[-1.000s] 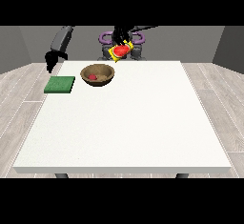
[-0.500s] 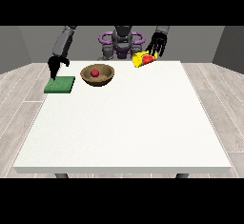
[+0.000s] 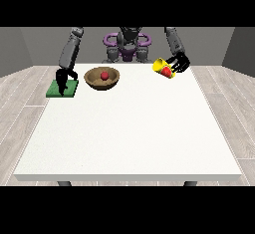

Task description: Pick the cup and pour the ball into the bowl, then pick the bowl and place it on the pad

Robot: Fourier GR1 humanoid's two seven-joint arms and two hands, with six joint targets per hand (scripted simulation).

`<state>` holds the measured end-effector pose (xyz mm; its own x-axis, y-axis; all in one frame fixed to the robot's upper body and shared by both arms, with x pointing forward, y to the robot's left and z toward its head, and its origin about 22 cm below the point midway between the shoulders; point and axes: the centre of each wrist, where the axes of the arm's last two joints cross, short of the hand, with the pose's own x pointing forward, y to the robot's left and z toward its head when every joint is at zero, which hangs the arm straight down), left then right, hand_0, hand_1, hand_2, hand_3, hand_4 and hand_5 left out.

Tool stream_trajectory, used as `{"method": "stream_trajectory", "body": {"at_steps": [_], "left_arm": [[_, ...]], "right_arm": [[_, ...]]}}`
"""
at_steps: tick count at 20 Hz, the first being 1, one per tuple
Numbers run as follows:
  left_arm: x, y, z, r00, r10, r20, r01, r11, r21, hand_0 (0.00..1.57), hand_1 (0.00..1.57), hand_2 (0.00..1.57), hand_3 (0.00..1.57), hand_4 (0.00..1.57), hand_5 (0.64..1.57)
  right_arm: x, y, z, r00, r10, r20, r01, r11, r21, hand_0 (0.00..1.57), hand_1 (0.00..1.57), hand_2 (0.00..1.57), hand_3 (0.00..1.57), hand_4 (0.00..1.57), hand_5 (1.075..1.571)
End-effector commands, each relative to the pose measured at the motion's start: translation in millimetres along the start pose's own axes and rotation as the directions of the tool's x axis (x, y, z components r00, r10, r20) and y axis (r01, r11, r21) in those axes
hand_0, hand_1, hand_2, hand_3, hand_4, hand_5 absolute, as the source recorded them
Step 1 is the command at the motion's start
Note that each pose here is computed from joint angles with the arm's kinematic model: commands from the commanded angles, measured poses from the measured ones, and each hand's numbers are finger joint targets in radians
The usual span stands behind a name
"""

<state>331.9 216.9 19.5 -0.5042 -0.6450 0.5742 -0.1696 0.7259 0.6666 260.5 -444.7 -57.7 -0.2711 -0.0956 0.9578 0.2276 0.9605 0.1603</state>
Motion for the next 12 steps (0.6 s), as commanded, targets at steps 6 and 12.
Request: {"method": "stream_trajectory", "body": {"at_steps": [6,12], "left_arm": [[-42,-6,20,0.901,0.43,-0.055,-0.429,0.903,0.032,0.0,0.0,0.0,0.0,0.0,0.642],[-48,17,1,0.901,0.431,-0.04,-0.429,0.902,0.048,0.0,0.0,0.0,0.0,0.0,0.654]], "right_arm": [[-1,42,-20.2,0.995,-0.05,0.083,0.046,0.997,0.057,0.0,0.0,0.0,0.0,0.0,1.569],[-19,79,-25.3,0.997,-0.083,0.004,0.082,0.994,0.075,0.0,0.0,0.0,0.0,0.0,1.569]]}}
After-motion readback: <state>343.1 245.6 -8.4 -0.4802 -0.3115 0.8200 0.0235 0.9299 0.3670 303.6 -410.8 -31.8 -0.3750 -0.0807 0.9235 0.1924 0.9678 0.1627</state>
